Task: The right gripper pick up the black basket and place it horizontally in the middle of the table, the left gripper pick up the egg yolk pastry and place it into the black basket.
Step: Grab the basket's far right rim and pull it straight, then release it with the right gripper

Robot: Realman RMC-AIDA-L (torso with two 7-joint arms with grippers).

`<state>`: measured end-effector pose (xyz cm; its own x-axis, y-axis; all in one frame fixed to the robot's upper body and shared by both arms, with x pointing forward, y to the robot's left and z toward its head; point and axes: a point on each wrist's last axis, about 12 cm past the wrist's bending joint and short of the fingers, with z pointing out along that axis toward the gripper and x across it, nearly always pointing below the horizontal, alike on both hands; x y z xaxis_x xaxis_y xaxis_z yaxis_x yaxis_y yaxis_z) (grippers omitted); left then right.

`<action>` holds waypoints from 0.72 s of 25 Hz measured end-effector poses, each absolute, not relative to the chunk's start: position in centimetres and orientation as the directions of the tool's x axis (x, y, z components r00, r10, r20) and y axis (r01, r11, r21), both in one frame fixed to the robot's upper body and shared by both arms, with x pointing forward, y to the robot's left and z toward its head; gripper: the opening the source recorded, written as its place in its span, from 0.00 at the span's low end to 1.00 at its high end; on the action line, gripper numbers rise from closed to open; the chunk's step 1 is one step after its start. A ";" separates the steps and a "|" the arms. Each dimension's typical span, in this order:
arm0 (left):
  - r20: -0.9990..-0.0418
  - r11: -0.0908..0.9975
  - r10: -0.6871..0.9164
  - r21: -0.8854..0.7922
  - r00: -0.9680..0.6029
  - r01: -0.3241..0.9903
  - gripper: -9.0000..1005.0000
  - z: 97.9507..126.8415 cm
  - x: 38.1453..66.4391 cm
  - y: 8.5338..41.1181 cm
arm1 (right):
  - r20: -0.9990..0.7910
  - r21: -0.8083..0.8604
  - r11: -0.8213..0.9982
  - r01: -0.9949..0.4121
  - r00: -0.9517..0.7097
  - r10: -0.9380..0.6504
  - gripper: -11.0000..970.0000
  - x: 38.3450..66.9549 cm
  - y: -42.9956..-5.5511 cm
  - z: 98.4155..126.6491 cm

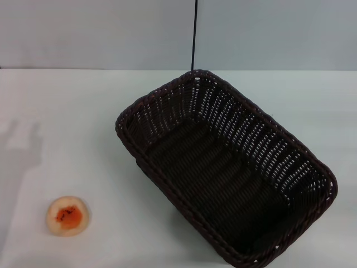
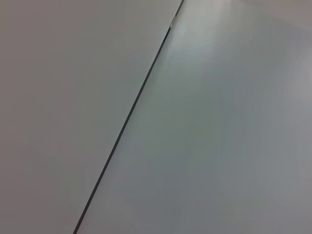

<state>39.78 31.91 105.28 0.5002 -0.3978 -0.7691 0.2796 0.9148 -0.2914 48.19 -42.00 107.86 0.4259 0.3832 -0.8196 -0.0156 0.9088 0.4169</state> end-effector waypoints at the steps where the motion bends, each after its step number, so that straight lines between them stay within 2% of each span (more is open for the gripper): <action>1: -0.769 0.915 -0.398 -0.291 0.500 0.280 0.39 105.3 39.8 31.9 | -0.820 0.417 0.909 -0.016 0.426 0.383 0.45 48.2 -42.0 107.9; 3: -0.792 0.924 -0.372 -0.268 0.484 0.272 0.46 105.2 40.1 32.4 | -0.816 0.427 0.904 -0.020 0.421 0.395 0.45 48.1 -41.8 107.7; 7: -0.806 0.927 -0.363 -0.260 0.468 0.271 0.67 105.0 40.2 32.9 | -0.786 0.466 0.882 -0.072 0.423 0.450 0.45 47.2 -41.3 107.3; 13: -0.802 0.921 -0.378 -0.272 0.463 0.280 0.68 105.1 40.2 32.9 | -0.761 0.476 0.842 -0.252 0.362 0.539 0.45 47.0 -41.0 108.6; 14: -0.799 0.918 -0.385 -0.278 0.462 0.284 0.68 105.1 40.2 32.9 | -0.768 0.463 0.836 -0.296 0.338 0.545 0.45 47.2 -41.0 109.2; 15: -0.796 0.913 -0.395 -0.287 0.459 0.289 0.68 105.1 40.1 33.0 | -0.800 0.418 0.817 -0.398 0.265 0.538 0.46 47.8 -41.1 110.6; 16: -0.796 0.913 -0.395 -0.287 0.459 0.289 0.68 105.1 40.1 33.0 | -0.800 0.418 0.817 -0.398 0.265 0.538 0.46 47.8 -41.1 110.6; 18: -0.795 0.912 -0.398 -0.292 0.458 0.287 0.68 105.0 39.9 33.1 | -0.835 0.386 0.781 -0.490 0.175 0.522 0.46 48.6 -41.1 112.1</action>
